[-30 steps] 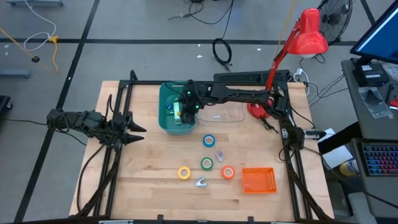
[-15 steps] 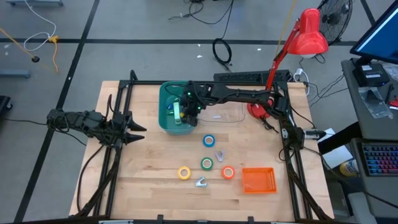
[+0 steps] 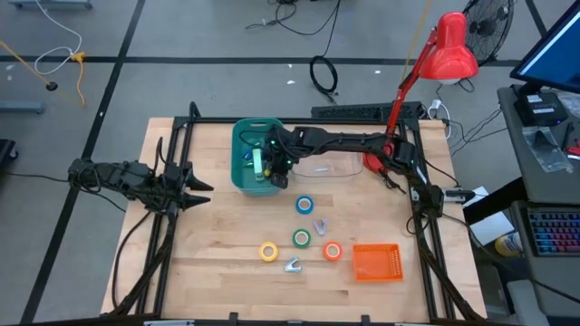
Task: Pick and place Stapler, Stapler remover, tape
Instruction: Put the small yellow stapler into the blue bin, then put the violet stapler remover into the orange bin
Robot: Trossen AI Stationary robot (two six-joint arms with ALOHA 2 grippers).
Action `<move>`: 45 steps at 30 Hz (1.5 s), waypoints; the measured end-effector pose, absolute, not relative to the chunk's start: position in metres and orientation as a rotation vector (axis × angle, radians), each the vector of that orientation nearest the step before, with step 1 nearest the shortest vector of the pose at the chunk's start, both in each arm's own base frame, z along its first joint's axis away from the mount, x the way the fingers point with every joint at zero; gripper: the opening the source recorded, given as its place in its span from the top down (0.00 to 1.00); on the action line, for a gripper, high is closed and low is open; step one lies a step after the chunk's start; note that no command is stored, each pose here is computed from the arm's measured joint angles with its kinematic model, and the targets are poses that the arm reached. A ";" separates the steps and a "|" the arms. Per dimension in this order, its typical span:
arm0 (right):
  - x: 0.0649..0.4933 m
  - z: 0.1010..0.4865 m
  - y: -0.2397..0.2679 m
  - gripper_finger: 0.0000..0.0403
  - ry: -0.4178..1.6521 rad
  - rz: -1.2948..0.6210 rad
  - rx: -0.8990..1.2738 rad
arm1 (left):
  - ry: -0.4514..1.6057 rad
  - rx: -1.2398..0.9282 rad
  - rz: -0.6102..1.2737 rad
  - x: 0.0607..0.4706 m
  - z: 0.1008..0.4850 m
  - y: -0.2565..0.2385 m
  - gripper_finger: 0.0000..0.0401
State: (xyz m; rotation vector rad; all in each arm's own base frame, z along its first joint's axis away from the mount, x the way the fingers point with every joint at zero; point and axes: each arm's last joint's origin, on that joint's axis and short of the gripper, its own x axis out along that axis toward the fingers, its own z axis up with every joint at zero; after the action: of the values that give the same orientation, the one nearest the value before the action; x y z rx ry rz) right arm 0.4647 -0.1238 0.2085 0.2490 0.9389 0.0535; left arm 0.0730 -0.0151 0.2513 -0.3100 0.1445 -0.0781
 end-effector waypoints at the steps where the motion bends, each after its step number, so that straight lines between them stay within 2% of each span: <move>1: 0.465 0.209 -0.124 0.89 0.938 0.053 0.250 | 0.146 -0.309 -0.079 0.073 0.251 -0.015 0.55; 8: 0.466 0.209 -0.120 0.85 0.929 0.061 0.243 | 0.164 -0.308 -0.075 0.073 0.249 -0.015 0.55; 22: 0.467 0.209 -0.120 0.68 0.929 0.071 0.220 | 0.167 -0.311 -0.075 0.073 0.249 -0.015 0.55; 31: 0.467 0.211 -0.120 0.65 0.915 0.071 0.216 | 0.167 -0.310 -0.076 0.073 0.249 -0.015 0.55; 34: 0.468 0.226 -0.119 0.65 0.842 0.071 0.192 | 0.166 -0.299 -0.076 0.073 0.249 -0.015 0.55; 40: 0.459 0.286 -0.103 0.67 0.653 0.091 0.094 | 0.163 -0.285 -0.078 0.073 0.249 -0.015 0.55; 45: 0.437 0.321 -0.066 0.70 0.697 0.057 -0.012 | 0.155 -0.292 -0.079 0.073 0.250 -0.015 0.55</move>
State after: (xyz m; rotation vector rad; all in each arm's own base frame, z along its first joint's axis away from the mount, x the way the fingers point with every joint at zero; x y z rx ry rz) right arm 0.4373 -0.0661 0.3210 -0.0124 0.6975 0.0570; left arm 0.0729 -0.0152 0.2502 -0.2922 0.1553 -0.0792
